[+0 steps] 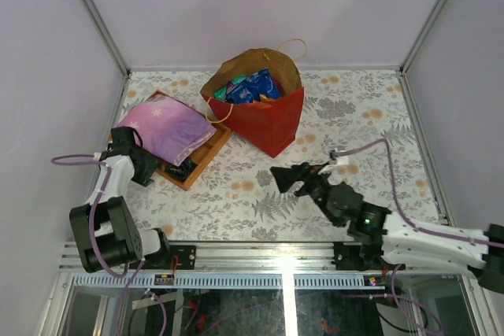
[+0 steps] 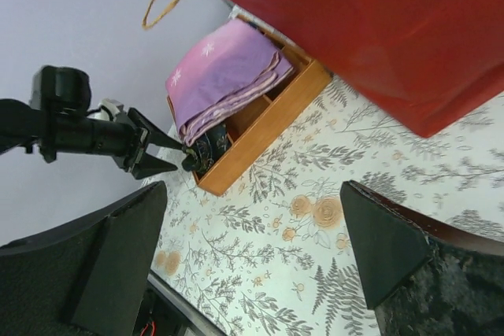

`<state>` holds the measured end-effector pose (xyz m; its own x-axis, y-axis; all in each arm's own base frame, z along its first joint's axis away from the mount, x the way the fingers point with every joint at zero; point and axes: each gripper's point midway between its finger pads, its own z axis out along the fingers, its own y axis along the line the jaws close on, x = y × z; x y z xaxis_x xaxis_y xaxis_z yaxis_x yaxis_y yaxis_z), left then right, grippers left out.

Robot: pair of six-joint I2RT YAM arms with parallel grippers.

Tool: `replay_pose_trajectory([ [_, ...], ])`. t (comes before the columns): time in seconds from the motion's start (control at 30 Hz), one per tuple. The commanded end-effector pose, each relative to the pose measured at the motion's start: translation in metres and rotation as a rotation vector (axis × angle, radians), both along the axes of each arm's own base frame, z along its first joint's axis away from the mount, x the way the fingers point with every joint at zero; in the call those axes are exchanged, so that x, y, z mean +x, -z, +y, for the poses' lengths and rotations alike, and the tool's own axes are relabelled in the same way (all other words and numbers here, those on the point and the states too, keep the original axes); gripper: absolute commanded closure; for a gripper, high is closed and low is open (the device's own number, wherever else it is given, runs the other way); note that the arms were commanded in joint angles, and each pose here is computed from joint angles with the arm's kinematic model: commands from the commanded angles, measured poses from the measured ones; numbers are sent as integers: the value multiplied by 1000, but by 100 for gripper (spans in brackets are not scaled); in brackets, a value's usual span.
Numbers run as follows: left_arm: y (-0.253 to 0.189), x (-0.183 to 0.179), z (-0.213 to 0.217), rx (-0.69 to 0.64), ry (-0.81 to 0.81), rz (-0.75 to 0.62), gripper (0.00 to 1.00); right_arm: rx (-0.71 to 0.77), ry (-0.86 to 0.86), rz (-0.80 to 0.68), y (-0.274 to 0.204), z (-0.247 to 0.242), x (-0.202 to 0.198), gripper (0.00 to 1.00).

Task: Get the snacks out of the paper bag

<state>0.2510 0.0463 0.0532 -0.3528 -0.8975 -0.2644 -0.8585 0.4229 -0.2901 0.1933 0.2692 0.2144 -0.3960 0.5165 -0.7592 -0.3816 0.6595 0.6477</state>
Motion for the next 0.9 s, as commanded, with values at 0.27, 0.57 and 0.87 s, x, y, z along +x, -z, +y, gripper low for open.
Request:
replay_pose_trajectory([
  [0.27,26,49,31,62,-100,-29,51,-144,163,-115,-16,-86,-2,1],
  [0.57,-4,45,18,51,-27,-84,23,-157,122,-110,-14,-72,-2,1],
  [0.87,36,41,9,-13,-30,-25,38,-189,126,-120,-15,-72,0,1],
])
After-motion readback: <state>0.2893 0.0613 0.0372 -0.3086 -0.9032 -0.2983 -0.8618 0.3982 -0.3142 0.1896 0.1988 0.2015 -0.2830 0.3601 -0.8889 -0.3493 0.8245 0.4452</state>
